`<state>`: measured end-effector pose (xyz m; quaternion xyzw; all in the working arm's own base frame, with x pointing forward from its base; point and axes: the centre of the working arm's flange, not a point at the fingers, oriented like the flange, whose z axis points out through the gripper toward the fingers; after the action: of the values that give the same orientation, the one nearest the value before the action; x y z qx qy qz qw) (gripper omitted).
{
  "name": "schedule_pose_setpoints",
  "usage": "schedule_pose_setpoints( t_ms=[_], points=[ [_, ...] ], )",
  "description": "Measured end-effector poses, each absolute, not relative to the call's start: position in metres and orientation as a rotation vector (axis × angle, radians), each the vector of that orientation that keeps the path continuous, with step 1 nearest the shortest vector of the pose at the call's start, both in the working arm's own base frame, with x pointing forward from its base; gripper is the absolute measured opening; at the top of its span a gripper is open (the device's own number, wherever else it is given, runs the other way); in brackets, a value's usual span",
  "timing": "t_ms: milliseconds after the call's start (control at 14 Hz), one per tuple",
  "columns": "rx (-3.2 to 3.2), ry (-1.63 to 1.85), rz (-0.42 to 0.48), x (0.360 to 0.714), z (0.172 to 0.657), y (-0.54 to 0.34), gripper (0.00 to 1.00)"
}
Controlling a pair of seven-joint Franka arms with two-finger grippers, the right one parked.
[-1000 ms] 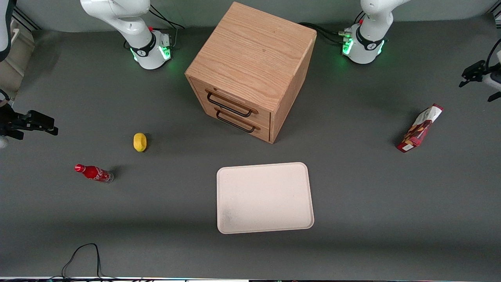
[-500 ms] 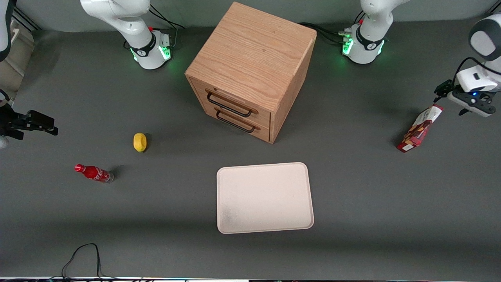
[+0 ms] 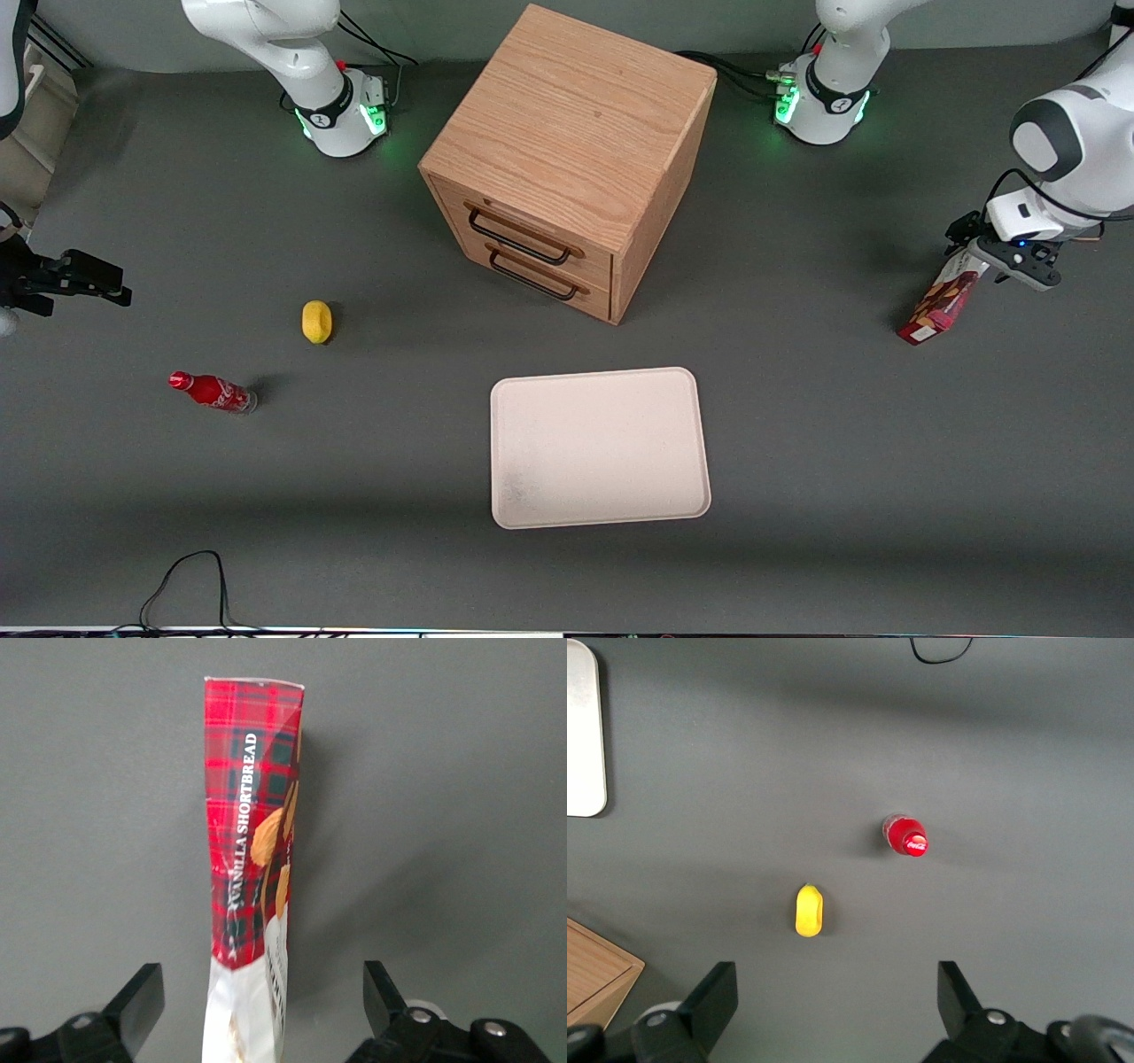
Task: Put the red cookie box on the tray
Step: 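Lower the open left gripper and close it on the box's end, then lift the cookie box upright with the left gripper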
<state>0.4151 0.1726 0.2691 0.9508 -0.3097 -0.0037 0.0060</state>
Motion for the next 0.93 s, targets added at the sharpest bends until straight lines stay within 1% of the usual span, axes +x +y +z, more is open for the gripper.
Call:
schedule_pose_setpoints(
  t_ms=[286,500,643,714,786,857,929],
  points=[
    [2.976,-0.972,0.021,0.423,0.258,0.167,1.00],
    [2.966,-0.989,0.019,0.432,0.253,0.164,1.00],
    [2.963,-0.991,0.017,0.435,0.251,0.163,0.95],
    [2.962,-0.990,0.016,0.435,0.250,0.164,0.85],
    [2.961,-0.988,0.015,0.435,0.250,0.164,0.74],
    [2.962,-0.986,0.015,0.435,0.249,0.164,0.60],
    [2.962,-0.984,0.015,0.435,0.249,0.165,0.50]
  ],
)
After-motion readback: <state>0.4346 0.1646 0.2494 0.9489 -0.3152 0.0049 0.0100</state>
